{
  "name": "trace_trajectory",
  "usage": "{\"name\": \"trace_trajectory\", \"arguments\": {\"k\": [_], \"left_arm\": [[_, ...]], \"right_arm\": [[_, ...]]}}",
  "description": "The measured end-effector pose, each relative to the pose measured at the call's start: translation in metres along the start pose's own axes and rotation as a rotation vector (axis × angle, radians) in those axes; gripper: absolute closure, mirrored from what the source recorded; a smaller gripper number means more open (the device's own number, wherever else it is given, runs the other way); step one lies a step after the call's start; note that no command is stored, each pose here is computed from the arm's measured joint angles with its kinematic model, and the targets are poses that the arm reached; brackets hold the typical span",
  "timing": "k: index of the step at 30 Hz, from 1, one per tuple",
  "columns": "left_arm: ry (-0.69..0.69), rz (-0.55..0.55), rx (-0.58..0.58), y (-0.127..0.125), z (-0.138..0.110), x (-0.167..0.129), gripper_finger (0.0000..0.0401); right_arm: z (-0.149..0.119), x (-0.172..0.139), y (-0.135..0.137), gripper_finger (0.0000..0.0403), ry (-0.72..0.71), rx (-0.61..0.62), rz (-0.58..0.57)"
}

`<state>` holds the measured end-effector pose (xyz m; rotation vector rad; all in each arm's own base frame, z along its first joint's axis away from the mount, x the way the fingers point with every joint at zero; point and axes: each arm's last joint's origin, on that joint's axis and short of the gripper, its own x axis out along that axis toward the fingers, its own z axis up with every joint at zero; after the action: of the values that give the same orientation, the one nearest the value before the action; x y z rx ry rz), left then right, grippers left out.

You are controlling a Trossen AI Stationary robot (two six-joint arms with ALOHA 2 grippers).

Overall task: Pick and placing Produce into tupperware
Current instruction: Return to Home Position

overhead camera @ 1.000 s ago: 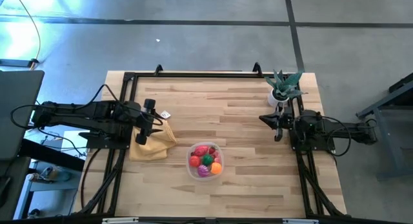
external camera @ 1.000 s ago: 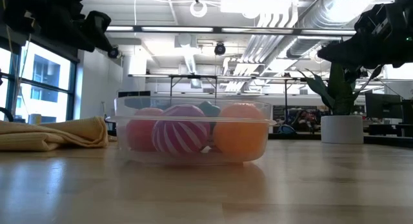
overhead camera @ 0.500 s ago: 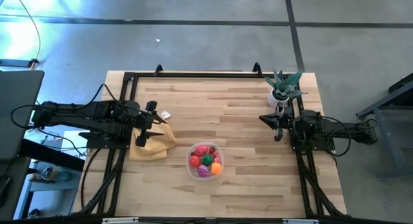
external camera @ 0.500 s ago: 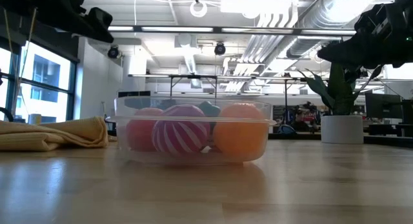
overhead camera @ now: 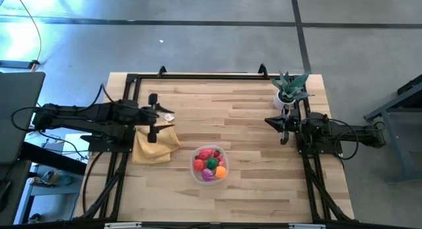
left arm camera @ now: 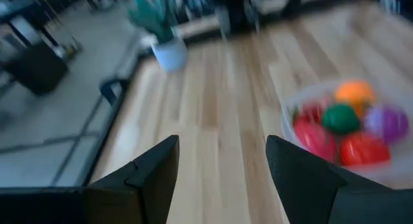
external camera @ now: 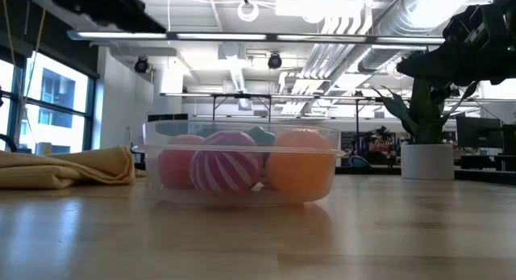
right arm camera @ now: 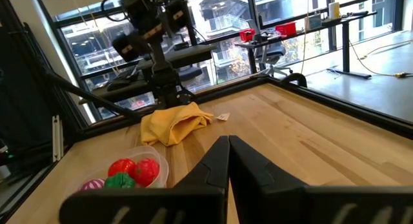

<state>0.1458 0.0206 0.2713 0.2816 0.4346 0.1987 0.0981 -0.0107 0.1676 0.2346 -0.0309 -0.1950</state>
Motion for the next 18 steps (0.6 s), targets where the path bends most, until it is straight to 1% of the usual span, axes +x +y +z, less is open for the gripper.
{"name": "trace_trajectory", "arguments": {"k": [7, 10, 12, 13, 15, 18], "left_arm": [[-0.199, 0.060, -0.028, 0.006, 0.019, -0.002, 0.0180], [-0.239, 0.070, -0.038, 0.007, 0.023, -0.003, 0.0180], [-0.254, 0.063, -0.073, 0.007, 0.024, -0.003, 0.0180], [-0.263, 0.035, -0.092, 0.007, 0.025, -0.004, 0.0180], [-0.289, -0.071, -0.111, 0.005, 0.027, -0.005, 0.0180], [-0.347, -0.223, -0.108, 0.006, 0.042, -0.017, 0.0180]], "right_arm": [[0.000, 0.000, 0.000, 0.0402, 0.000, 0.000, 0.000], [0.000, 0.000, 0.000, 0.0402, 0.000, 0.000, 0.000], [0.000, 0.000, 0.000, 0.0402, 0.000, 0.000, 0.000], [0.000, 0.000, 0.000, 0.0402, 0.000, 0.000, 0.000], [0.000, 0.000, 0.000, 0.0402, 0.000, 0.000, 0.000], [0.000, 0.000, 0.000, 0.0402, 0.000, 0.000, 0.000]]}}
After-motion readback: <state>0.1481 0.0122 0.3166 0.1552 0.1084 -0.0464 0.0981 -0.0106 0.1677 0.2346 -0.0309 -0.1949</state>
